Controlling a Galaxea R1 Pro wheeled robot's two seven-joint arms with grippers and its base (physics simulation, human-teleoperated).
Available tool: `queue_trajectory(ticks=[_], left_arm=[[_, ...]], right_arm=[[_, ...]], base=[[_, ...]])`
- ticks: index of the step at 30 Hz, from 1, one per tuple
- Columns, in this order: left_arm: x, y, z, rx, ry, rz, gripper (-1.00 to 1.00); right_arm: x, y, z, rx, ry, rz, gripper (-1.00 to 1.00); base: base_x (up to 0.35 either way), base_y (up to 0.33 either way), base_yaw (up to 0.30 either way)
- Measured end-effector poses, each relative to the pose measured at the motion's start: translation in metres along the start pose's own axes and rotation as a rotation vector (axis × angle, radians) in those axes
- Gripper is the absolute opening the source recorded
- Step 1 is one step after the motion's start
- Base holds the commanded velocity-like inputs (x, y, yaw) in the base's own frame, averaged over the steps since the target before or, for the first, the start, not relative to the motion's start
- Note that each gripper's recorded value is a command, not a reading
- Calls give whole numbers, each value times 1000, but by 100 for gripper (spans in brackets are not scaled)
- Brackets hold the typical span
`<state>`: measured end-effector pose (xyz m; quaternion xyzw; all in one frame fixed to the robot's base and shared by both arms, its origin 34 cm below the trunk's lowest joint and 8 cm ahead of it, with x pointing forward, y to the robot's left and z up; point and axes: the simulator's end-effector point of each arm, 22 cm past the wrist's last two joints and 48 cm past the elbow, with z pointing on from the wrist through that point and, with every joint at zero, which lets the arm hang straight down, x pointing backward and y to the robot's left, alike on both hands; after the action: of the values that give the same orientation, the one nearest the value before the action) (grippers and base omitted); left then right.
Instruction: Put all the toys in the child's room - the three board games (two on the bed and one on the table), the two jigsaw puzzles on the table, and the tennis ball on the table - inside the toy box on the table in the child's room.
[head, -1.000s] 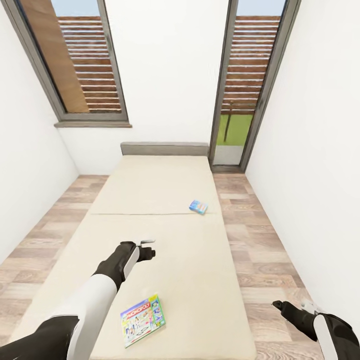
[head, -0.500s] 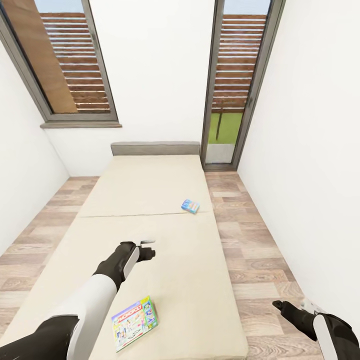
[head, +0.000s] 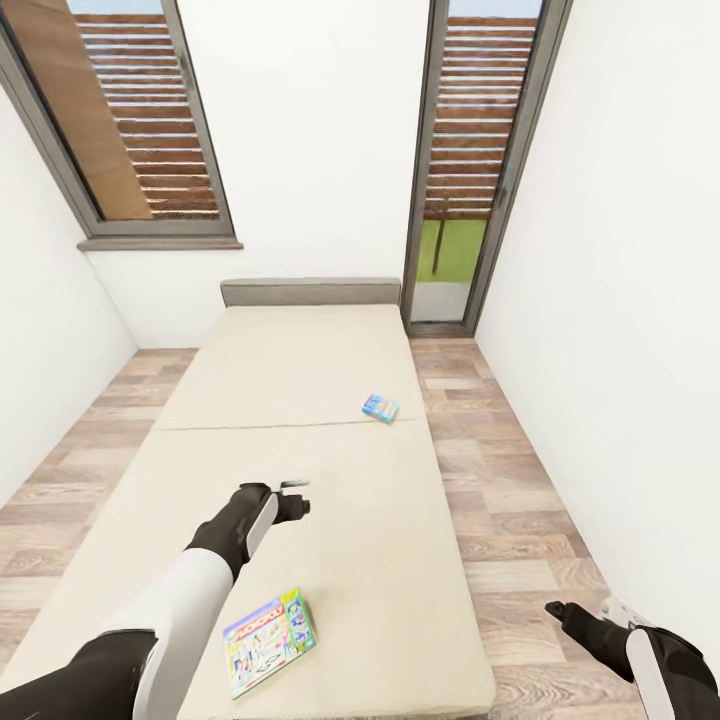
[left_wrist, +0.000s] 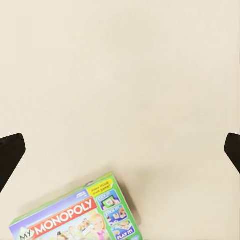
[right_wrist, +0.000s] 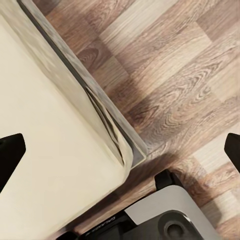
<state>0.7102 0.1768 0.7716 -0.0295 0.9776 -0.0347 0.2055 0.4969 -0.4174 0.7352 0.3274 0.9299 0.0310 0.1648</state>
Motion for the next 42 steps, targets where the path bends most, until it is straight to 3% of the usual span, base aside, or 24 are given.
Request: queue_trajectory(ticks=[30,36,42], left_arm=[[15,4,23,-9,7,1,100],[32,6,31,-13,42,5,100],[51,8,44,-16,37,5,100]], right_arm=[[16,-12,13,32,44,-1,100],[20,-14,16,39,55,-1,100],[24,-16,19,46,64,-1,100]], base=[[0,0,0],[0,0,0],[0,0,0]])
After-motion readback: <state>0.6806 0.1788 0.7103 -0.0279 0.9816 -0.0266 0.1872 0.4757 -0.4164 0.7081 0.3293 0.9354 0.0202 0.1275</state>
